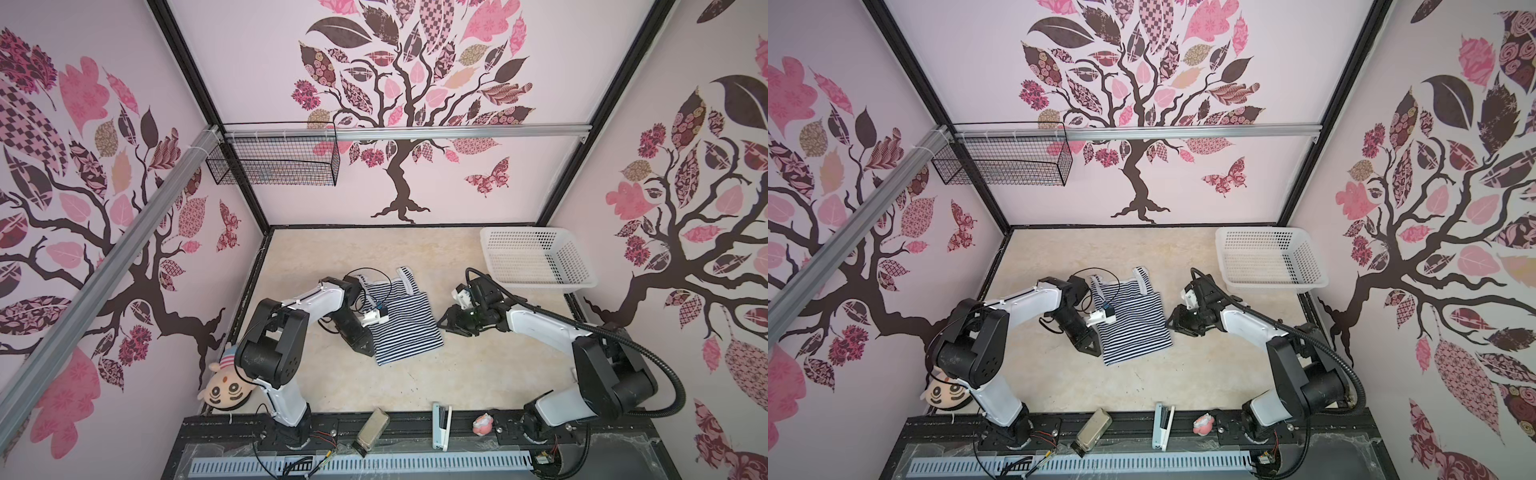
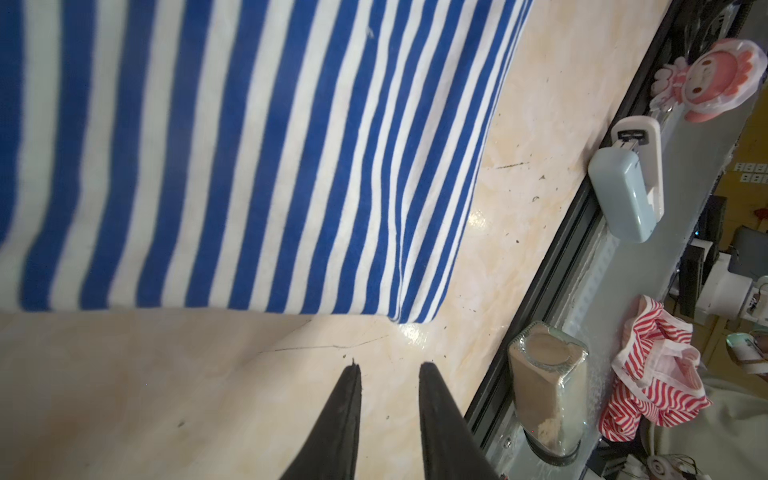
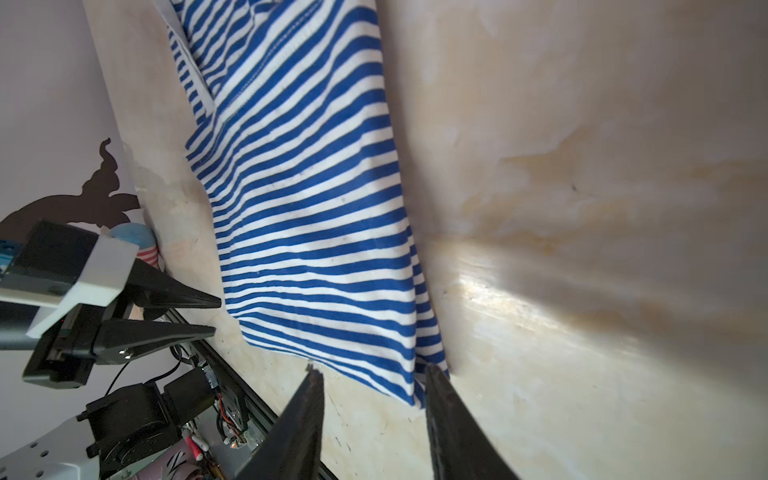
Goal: Fold and stack the tank tops
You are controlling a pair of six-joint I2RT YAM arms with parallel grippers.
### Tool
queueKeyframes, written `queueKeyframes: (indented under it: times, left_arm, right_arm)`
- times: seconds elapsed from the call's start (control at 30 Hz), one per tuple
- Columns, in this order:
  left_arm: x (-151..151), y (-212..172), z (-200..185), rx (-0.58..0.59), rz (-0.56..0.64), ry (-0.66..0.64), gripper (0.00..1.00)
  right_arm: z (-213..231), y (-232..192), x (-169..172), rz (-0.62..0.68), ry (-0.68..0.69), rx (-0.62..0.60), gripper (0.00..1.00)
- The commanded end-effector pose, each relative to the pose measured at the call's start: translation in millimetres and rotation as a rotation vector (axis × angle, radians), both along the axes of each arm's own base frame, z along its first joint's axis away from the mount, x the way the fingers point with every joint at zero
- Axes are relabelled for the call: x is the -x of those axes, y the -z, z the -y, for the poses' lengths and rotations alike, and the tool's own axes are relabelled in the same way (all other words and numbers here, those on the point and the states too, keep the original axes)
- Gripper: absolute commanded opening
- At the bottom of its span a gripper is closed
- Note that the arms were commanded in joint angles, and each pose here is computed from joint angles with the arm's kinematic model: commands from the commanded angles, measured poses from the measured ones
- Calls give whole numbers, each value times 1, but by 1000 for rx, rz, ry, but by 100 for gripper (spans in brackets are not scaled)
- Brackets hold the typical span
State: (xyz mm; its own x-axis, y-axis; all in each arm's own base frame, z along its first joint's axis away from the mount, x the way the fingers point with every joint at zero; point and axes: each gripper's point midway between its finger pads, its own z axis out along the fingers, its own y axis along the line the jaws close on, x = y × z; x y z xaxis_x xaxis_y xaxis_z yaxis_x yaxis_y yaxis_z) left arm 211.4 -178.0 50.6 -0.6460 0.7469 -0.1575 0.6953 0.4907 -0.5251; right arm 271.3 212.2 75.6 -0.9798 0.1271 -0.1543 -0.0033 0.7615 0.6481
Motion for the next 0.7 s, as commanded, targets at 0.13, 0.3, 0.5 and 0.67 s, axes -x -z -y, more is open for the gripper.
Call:
queueKeyframes:
  times: [0.13,0.3,0.5,0.67]
  left_arm:
    - [-70,-17,11,27,132,-139,29]
    - [-63,-26,21,71,67,-126,32]
    - [-21,-13,14,41,5,-34,36]
    - [4,1,6,4,-13,26,49]
  right_arm:
    - [-32,-12,5,28,-71,-17,29]
    - [-36,-7,1,17,-66,-12,40]
    - [-25,5,5,3,-65,63,46]
    - [-23,19,9,-16,-69,71,47]
